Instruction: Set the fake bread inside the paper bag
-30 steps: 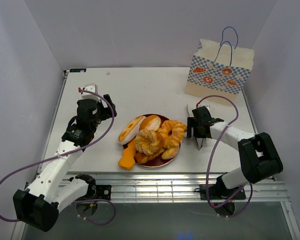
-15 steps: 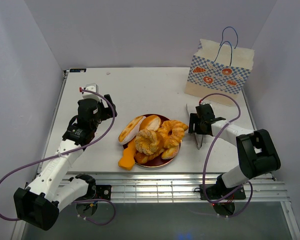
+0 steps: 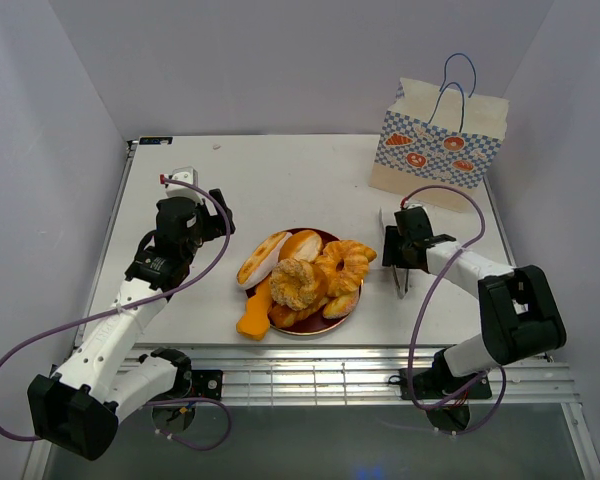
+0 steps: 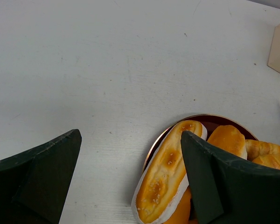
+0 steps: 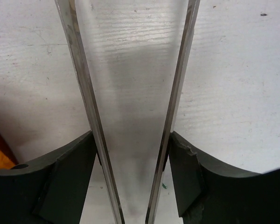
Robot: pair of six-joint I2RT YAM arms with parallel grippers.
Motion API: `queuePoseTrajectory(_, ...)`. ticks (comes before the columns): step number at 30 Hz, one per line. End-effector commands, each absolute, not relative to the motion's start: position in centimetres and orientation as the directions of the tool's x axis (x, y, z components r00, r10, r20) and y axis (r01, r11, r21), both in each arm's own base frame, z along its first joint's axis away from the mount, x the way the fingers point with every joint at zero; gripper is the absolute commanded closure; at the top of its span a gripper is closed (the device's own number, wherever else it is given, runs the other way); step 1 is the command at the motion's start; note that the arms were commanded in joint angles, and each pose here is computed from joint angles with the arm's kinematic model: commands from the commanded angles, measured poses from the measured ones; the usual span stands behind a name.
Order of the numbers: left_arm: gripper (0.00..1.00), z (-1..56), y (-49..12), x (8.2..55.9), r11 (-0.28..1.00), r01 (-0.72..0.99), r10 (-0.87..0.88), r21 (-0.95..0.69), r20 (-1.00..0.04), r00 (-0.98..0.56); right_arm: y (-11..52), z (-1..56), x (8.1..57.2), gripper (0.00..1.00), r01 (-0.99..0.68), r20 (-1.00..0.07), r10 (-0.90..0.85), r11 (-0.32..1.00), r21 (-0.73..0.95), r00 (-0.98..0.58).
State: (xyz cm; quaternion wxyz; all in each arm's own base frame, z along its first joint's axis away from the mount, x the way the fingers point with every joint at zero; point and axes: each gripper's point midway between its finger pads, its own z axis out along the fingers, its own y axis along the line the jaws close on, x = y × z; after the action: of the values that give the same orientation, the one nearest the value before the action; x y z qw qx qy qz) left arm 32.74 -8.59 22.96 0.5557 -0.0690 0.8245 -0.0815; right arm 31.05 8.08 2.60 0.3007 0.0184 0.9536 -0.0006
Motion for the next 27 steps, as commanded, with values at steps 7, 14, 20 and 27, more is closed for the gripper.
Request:
queuePoseTrajectory(7, 0.02, 24.7, -9.0, 32.9, 0.975, 0.001, -0.207, -0.222, -0.915, -0.347, 6.6, 8.3, 30.7, 0.33, 0.059, -0.661, 0.032, 0.998, -0.019, -0.750)
queuePoseTrajectory(14, 0.02, 24.7, -9.0, 32.9, 0.975, 0.003, -0.207, -0.222, -0.915, -0.347, 6.8, 11.3, 29.3, 0.32, 0.032, -0.679, 0.027, 0.999, 0.005, -0.734)
queuePoseTrajectory(20, 0.02, 24.7, -9.0, 32.9, 0.975, 0.004, -0.207, -0.223, -0.914, -0.348, 6.9, 15.9, 28.4, 0.31, 0.016, -0.715, 0.025, 1.000, 0.019, -0.698)
queuePoseTrajectory(27, 0.02, 25.0, -8.8, 32.8, 0.976, -0.002, -0.208, -0.220, -0.919, -0.335, 8.4, 23.1, 26.0, 0.35, -0.117, -0.783, -0.008, 0.990, 0.082, -0.622)
